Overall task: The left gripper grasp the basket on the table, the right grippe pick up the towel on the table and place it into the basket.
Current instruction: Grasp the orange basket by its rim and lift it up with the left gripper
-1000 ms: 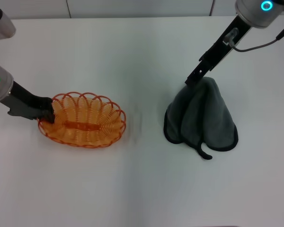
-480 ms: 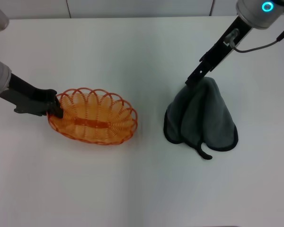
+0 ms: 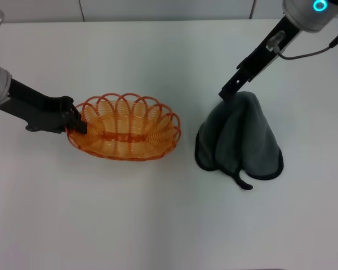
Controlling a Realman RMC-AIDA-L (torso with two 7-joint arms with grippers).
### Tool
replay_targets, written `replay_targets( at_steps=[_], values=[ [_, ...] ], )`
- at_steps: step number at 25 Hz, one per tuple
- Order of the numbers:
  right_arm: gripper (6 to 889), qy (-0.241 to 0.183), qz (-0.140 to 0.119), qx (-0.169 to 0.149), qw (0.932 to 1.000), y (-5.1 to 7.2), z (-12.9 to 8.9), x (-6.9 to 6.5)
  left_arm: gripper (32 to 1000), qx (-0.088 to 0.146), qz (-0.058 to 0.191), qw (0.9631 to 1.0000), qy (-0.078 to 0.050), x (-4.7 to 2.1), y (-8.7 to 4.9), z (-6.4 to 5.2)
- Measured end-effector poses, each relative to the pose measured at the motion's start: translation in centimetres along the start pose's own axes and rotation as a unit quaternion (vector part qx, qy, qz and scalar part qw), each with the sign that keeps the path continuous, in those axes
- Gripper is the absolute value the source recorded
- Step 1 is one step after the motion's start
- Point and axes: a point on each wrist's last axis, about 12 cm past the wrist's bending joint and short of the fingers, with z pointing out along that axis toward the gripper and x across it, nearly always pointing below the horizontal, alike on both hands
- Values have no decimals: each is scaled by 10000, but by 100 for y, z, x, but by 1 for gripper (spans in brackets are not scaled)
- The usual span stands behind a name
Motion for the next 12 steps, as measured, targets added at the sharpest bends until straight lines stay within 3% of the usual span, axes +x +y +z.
replay_targets(
  at_steps=[6, 12],
  values=[
    [852, -125, 149, -16, 9998, -73, -66, 40, 112, 366, -81, 9993, -10, 13, -22, -68],
    [851, -106, 266, 10, 9996, -138, -86, 108, 112, 835, -152, 9964, -69, -1, -100, -109]
  ],
)
